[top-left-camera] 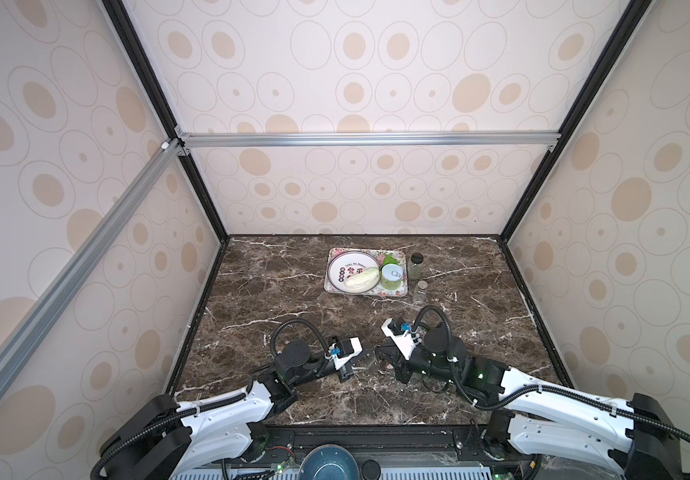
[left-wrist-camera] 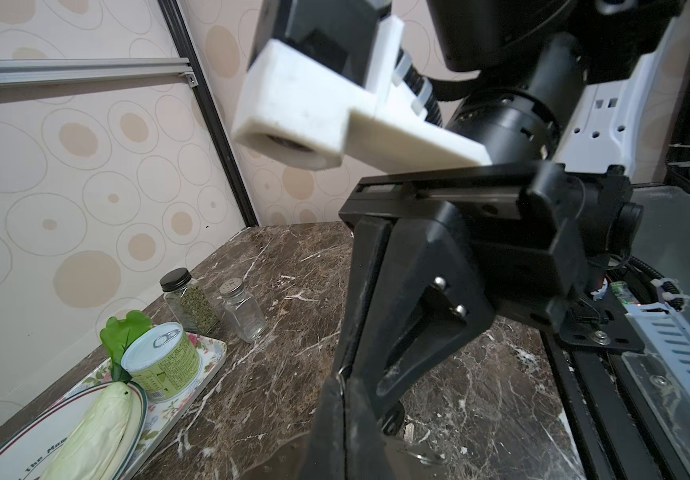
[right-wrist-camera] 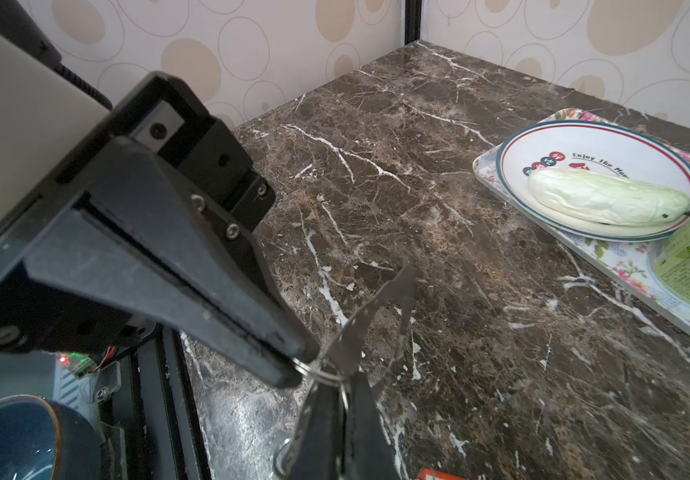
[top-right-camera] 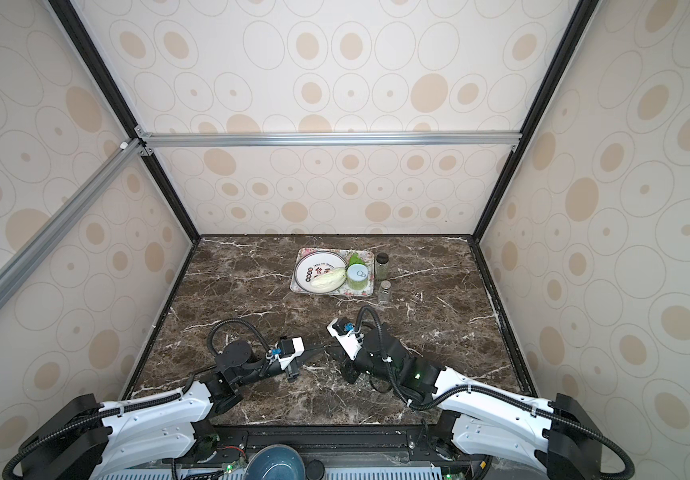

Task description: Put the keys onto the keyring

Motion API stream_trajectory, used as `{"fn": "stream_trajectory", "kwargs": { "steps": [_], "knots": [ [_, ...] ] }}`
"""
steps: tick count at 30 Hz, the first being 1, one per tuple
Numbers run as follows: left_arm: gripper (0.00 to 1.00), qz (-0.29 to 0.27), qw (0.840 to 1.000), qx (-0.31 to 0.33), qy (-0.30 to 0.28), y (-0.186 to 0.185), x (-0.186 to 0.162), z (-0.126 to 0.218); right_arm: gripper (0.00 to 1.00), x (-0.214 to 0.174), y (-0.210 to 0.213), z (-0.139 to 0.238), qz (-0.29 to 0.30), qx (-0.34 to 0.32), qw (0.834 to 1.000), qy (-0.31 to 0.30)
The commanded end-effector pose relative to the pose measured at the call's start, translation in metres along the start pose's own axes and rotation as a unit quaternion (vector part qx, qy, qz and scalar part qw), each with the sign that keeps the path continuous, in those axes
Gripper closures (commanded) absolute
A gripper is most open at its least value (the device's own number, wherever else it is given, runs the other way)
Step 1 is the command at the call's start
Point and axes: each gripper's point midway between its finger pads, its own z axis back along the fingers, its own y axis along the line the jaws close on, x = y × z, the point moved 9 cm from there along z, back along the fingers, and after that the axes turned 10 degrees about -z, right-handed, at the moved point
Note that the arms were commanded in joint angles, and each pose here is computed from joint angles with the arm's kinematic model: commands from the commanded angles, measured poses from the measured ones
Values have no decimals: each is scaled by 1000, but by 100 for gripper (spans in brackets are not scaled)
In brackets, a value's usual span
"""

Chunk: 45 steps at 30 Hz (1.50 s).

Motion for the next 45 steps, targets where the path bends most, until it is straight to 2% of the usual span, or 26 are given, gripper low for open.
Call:
{"fn": "stream_trajectory", "kwargs": {
  "steps": [1, 6, 17, 26, 45],
  "knots": [
    [100, -29, 997, 5, -77, 6, 30, 2, 100, -7, 1, -5, -6, 20, 999, 42],
    [100, -32, 996, 8, -78, 6, 31, 3, 100, -7, 2, -8, -10, 23, 999, 48],
    [100, -36, 996, 16, -79, 6, 32, 6, 100, -5, -12, 12, -16, -58, 998, -5],
    [100, -35, 997, 7, -65, 6, 29, 2, 100, -1, -10, 21, 2, -67, 998, -19],
    [84, -28, 999, -24, -32, 7, 24, -11, 100, 0, 0, 28, 44, -77, 996, -32]
  ]
}}
